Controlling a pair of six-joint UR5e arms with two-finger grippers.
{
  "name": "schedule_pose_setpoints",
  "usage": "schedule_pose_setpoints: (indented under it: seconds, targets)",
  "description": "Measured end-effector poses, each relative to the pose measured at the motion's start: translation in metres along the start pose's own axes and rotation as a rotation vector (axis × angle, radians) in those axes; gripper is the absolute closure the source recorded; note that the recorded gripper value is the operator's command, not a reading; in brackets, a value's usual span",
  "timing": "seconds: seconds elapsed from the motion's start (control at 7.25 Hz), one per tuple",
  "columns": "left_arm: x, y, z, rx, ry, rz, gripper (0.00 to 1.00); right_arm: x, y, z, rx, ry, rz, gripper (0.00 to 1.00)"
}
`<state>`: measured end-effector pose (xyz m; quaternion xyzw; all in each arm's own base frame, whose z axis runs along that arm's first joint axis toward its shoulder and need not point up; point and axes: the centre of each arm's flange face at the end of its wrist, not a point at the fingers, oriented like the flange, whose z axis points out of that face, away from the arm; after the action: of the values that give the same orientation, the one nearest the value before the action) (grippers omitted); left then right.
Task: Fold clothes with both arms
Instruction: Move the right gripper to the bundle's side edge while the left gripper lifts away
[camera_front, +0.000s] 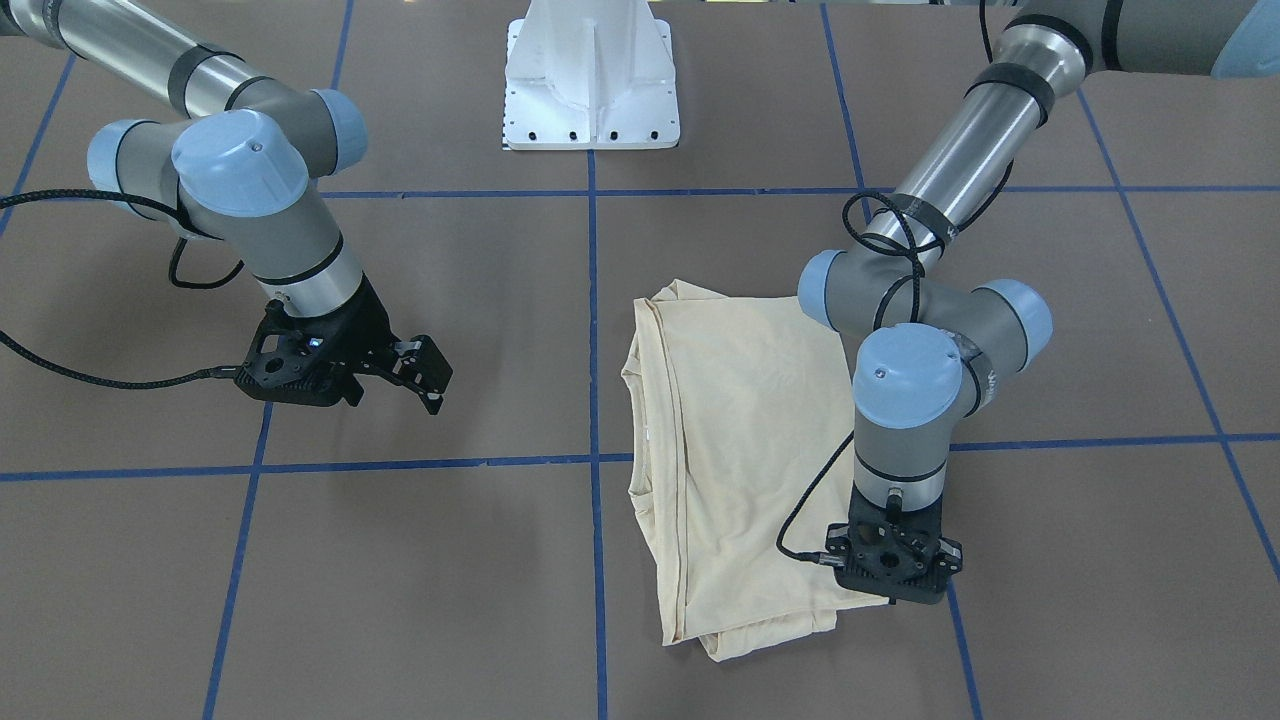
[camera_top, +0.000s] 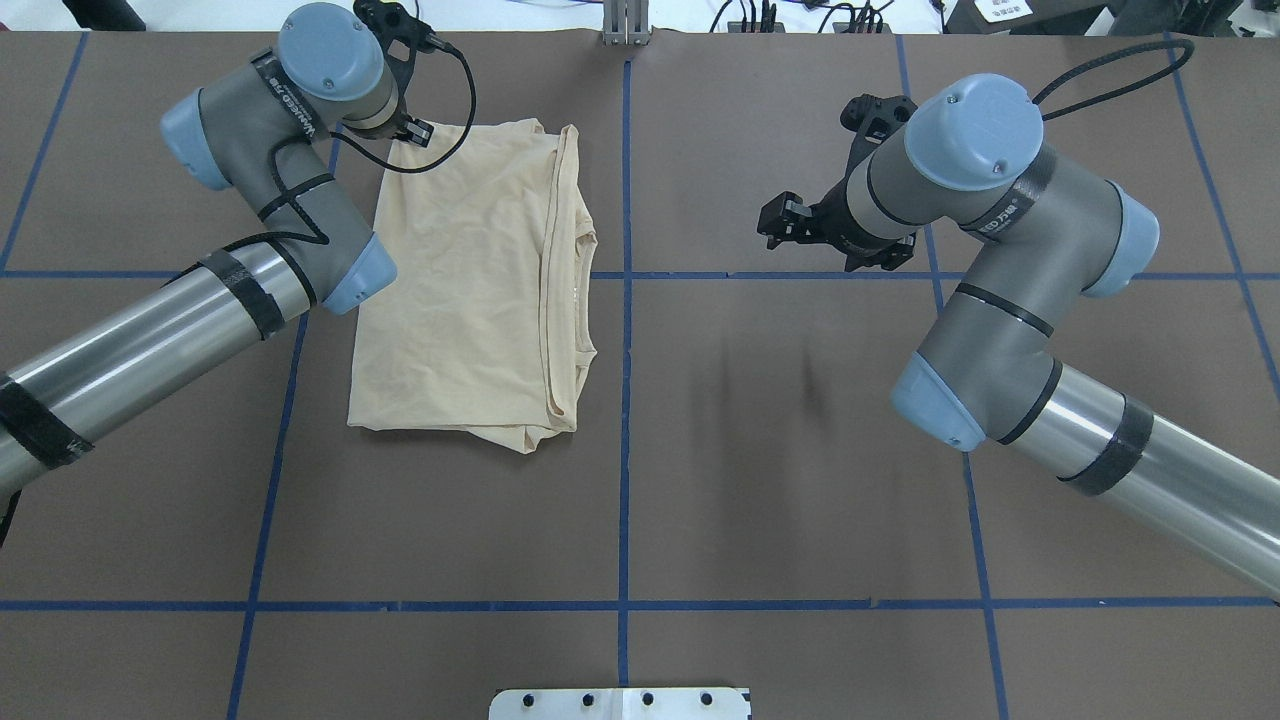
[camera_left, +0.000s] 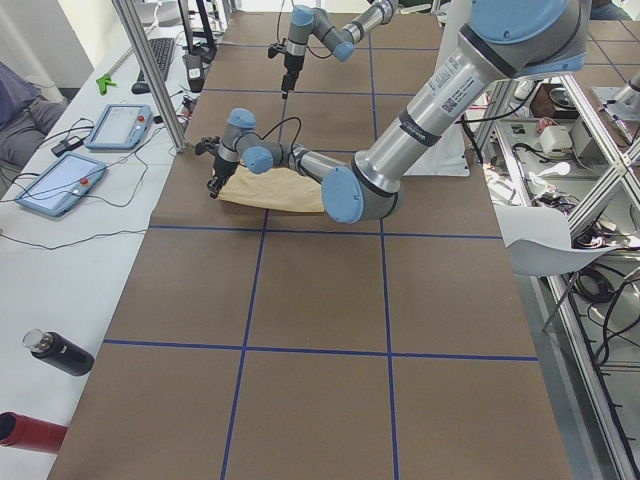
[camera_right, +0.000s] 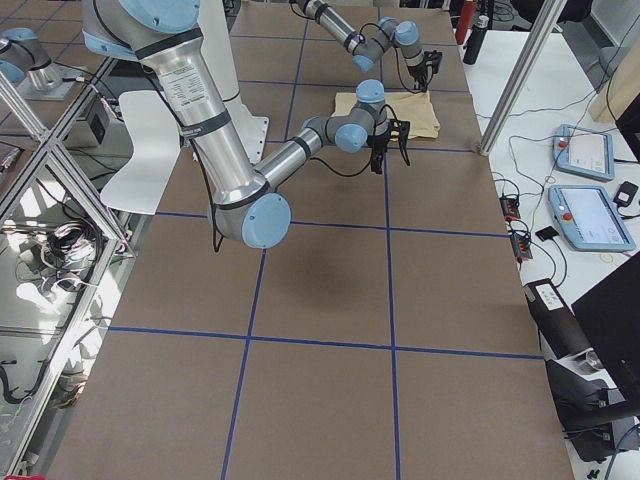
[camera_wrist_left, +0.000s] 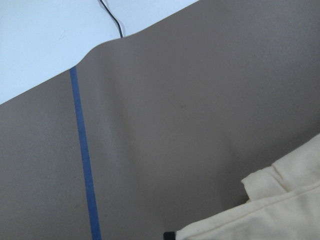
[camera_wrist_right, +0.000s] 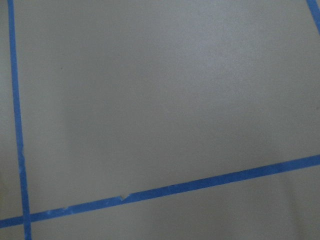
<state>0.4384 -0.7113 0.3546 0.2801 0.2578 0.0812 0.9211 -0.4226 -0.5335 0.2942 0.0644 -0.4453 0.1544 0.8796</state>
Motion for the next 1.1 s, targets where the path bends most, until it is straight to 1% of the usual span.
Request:
schedule_pose_setpoints:
  seconds: [0.14,0.41,0.55,0.69,0.83,0.97,1.1]
  targets:
    - [-0.014,0.006,-0.009,0.022,0.05,0.021,0.0,-0.015,0.005,-0.001,0.002,-0.01,0.009,0.0]
    - [-0.034,0.038,-0.038,0.025,0.169,0.049,0.0,-0.069,0.028,0.007,0.022,-0.03,0.065,0.02]
    - [-0.04,0.053,-0.051,0.028,0.201,0.051,0.0,-0.105,0.046,0.02,0.031,-0.033,0.103,0.06]
    - [-0.043,0.06,-0.056,0.028,0.213,0.051,0.0,-0.139,0.067,0.036,0.045,-0.028,0.13,0.11]
    - [-0.045,0.064,-0.058,0.026,0.216,0.05,0.0,-0.167,0.092,0.053,0.06,-0.018,0.141,0.22]
    - [-0.046,0.066,-0.057,0.024,0.215,0.048,0.0,-0.187,0.117,0.069,0.07,-0.006,0.138,0.41]
    - [-0.047,0.068,-0.056,0.022,0.215,0.047,0.0,-0.196,0.136,0.08,0.075,0.005,0.129,0.49]
